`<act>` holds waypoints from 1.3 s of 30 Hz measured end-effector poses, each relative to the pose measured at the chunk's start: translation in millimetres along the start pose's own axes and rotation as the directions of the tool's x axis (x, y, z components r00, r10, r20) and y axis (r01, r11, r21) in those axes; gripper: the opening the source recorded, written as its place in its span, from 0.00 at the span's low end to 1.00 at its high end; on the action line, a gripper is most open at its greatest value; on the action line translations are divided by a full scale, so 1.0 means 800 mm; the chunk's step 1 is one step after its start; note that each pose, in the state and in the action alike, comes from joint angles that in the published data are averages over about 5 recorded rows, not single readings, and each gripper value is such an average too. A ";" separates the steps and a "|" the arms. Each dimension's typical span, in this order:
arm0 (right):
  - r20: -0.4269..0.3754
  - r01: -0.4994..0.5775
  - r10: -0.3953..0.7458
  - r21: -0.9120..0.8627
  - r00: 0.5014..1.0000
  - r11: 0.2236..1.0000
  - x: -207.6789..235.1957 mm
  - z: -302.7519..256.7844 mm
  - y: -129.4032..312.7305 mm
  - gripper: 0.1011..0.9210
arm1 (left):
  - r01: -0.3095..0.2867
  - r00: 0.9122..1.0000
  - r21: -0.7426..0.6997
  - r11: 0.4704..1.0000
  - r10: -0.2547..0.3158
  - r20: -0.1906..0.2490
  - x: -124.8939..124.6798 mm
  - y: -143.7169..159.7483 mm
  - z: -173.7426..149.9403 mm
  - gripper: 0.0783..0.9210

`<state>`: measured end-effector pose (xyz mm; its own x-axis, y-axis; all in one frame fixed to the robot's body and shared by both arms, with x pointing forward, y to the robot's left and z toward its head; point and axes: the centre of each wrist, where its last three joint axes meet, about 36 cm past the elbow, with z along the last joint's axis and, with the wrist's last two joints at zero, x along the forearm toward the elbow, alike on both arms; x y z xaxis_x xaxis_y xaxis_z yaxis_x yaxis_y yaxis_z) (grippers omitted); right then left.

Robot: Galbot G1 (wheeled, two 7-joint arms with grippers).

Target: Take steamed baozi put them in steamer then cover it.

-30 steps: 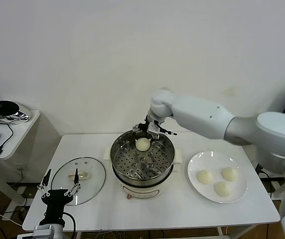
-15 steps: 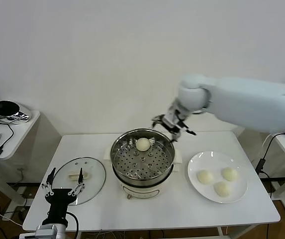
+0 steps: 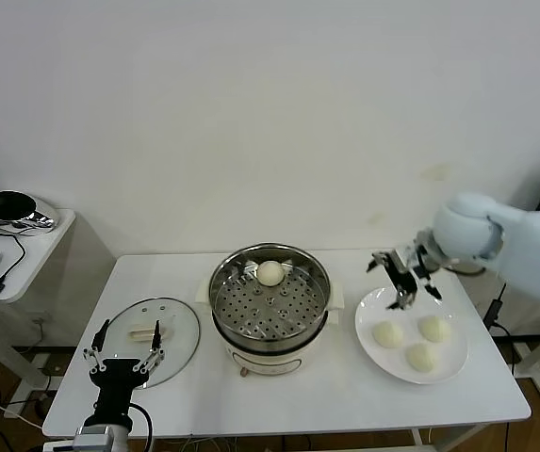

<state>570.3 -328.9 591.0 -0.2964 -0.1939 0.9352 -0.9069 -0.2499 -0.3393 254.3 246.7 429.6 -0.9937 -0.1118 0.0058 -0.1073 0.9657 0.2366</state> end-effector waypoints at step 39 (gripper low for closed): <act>-0.055 0.064 -0.074 -0.166 0.996 0.984 -0.177 0.048 0.047 0.68 | 0.018 1.000 -0.013 1.000 -0.018 -0.017 -0.006 -0.003 0.009 0.88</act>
<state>589.9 -347.6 442.3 -0.2447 -0.1227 0.9618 -0.9610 -0.1011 -0.2574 259.2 246.8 421.7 -0.9910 -0.1328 0.0177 -0.1243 0.9605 0.2491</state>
